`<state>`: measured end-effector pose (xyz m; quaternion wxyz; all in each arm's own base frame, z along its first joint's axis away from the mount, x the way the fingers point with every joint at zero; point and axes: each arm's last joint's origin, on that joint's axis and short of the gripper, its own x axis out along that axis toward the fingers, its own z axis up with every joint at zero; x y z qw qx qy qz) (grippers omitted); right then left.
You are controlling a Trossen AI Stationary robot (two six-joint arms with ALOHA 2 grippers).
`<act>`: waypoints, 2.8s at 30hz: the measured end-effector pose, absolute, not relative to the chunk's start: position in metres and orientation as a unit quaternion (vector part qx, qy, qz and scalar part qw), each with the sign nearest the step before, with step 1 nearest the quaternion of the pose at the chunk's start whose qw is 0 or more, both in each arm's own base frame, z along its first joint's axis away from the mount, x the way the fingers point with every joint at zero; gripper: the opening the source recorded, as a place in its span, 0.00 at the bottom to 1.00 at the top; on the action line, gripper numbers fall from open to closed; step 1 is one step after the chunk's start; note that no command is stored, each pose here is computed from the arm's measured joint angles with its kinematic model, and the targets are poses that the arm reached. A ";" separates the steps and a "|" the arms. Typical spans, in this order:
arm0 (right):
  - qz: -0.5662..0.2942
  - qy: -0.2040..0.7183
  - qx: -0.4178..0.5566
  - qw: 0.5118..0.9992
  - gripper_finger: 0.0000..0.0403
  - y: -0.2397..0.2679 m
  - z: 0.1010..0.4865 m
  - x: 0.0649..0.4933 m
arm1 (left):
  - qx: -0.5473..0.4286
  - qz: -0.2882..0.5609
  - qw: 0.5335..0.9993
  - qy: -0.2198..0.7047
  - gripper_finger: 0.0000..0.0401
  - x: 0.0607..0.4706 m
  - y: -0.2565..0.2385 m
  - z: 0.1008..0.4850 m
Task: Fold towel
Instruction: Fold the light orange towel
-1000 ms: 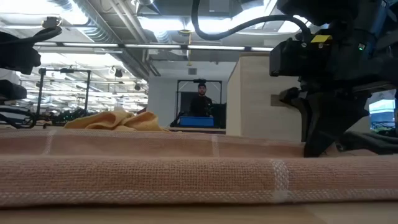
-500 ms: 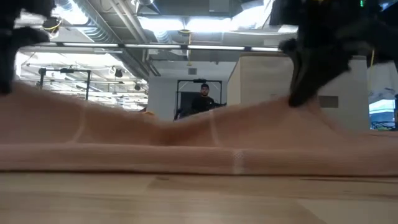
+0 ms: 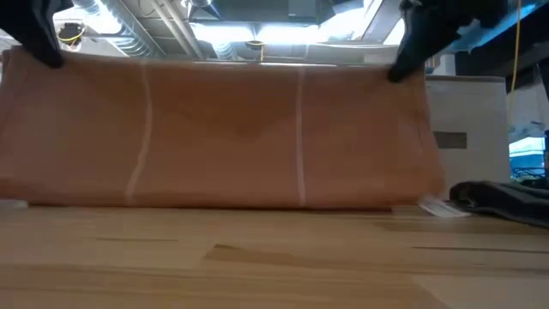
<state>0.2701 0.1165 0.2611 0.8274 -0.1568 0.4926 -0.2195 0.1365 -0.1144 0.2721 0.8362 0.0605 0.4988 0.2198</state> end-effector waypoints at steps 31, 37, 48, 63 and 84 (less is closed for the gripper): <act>0.060 0.442 0.074 0.892 0.00 0.223 0.307 0.246 | -0.148 -0.079 0.919 0.358 0.00 0.130 -0.208 0.311; -0.032 0.492 0.038 0.869 0.00 0.187 0.235 0.252 | -0.064 0.060 0.910 0.405 0.00 0.122 -0.179 0.258; -0.152 0.504 0.025 0.850 0.00 0.114 0.143 0.243 | 0.006 0.225 0.858 0.461 0.00 0.101 -0.118 0.154; -0.120 0.522 -0.010 0.844 0.08 0.111 0.146 0.247 | 0.098 0.108 0.820 0.553 0.10 0.103 -0.121 0.152; 0.023 0.390 0.100 0.915 0.52 0.155 0.196 0.293 | -0.095 0.036 0.921 0.376 0.40 0.154 -0.164 0.196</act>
